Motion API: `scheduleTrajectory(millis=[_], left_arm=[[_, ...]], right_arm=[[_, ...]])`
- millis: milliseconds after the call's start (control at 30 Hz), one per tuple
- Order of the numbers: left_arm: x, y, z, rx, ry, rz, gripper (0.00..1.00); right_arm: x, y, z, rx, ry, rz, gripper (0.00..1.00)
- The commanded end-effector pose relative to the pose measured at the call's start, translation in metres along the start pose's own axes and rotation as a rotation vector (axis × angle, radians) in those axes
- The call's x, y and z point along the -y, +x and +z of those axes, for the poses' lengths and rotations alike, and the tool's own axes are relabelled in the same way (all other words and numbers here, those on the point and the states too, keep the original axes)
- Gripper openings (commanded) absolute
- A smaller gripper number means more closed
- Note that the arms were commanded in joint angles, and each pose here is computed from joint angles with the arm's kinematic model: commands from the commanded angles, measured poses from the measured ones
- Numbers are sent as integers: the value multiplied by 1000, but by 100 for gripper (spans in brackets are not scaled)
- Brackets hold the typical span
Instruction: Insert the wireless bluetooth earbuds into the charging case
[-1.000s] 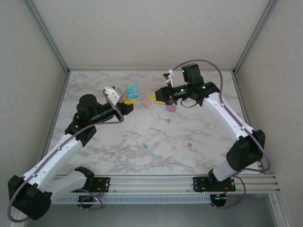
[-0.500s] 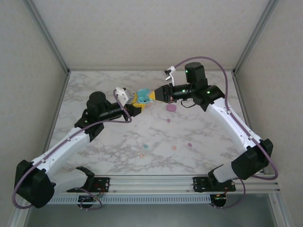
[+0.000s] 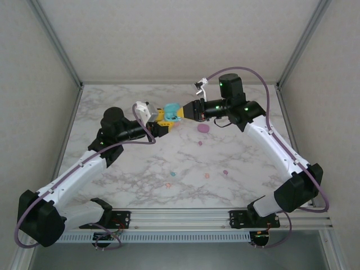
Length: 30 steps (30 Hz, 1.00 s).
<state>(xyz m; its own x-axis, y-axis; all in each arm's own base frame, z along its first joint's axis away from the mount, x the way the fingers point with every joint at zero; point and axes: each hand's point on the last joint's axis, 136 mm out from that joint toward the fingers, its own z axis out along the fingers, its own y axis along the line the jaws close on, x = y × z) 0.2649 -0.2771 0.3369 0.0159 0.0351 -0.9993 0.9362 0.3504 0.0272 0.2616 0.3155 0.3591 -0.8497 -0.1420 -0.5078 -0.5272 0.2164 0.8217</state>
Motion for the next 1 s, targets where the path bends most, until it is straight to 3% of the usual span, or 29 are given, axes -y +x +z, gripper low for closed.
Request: scheduleTrajectory(millis=[0,433,967], left_arm=[[13,-26,2,52,64,30,15],[14,-31,2,70,69,22,14],[16,-39,-1,106,66,11,14]], right_arm=[[-5,-14,1,35,1,-53,17],[-1,-19,6,34,15,-47,18],[5,-12,5,-6,74,-47,26]])
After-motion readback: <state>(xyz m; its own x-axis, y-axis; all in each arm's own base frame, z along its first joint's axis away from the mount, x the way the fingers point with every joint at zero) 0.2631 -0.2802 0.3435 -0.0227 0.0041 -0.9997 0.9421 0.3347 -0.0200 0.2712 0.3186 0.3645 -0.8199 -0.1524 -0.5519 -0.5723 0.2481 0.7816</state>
